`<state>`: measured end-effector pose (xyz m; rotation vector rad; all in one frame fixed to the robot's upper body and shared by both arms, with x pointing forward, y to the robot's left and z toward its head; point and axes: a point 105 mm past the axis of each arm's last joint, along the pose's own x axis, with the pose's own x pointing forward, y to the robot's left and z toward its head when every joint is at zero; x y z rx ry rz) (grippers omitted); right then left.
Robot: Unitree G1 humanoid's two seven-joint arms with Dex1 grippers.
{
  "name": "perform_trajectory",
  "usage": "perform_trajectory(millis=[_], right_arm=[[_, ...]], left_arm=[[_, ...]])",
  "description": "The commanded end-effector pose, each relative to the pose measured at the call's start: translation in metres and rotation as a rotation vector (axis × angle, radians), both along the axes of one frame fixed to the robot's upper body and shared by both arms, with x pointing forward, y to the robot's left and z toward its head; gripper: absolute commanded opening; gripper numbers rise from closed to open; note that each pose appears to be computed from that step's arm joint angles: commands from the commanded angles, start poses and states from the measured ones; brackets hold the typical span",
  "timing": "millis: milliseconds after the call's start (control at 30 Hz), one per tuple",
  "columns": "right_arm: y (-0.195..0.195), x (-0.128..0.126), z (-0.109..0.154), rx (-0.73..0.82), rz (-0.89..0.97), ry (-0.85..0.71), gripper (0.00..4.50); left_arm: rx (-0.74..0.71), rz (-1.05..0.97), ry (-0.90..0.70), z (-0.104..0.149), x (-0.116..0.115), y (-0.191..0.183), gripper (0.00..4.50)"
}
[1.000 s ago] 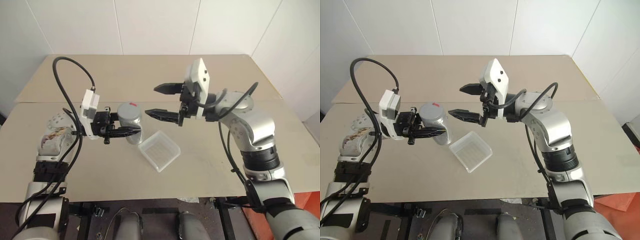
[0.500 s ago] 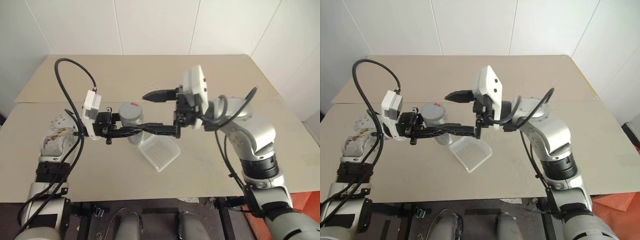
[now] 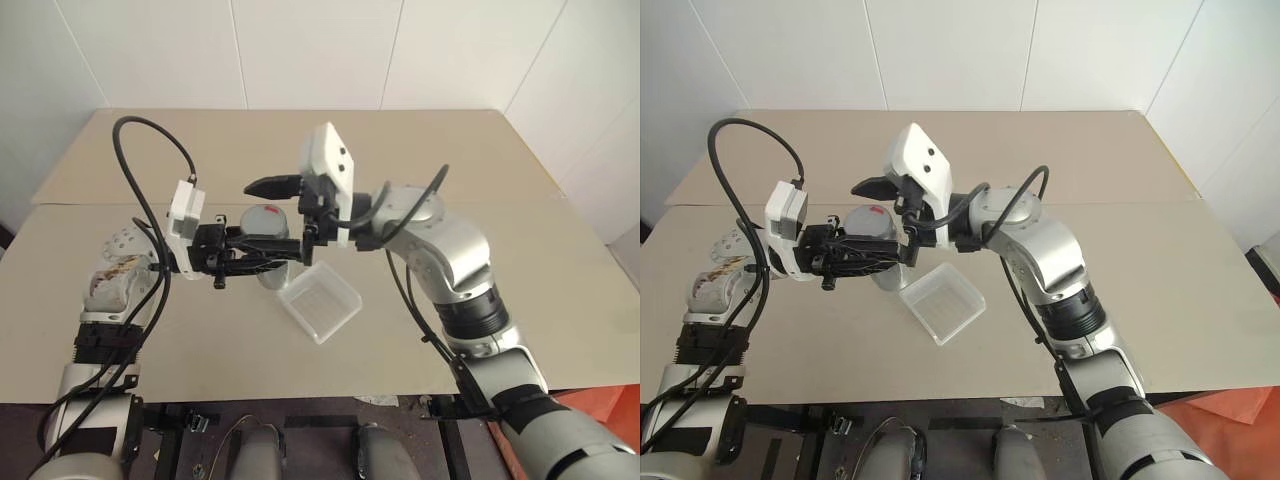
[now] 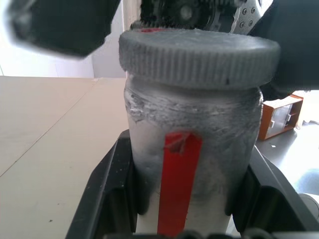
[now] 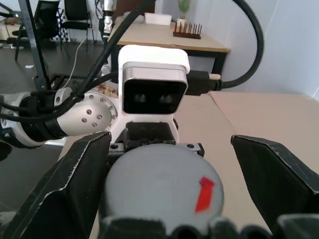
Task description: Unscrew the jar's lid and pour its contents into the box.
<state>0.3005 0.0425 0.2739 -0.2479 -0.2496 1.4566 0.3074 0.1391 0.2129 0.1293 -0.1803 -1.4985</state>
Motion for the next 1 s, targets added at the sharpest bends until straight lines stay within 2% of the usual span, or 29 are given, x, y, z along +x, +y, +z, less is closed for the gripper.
perform_trajectory(millis=[33,633,1000], right_arm=[[0.002,0.0,0.015,0.034,0.003,-0.054,4.48],[-0.042,0.008,0.011,0.042,-0.077,-0.052,4.48],[-0.056,0.009,0.006,0.032,-0.104,-0.055,4.48]], left_arm=[[0.005,-0.011,-0.05,0.01,-0.005,0.001,2.08],[0.012,-0.006,-0.05,0.01,-0.007,0.004,2.08],[0.015,-0.011,-0.059,0.012,-0.008,0.005,2.08]])
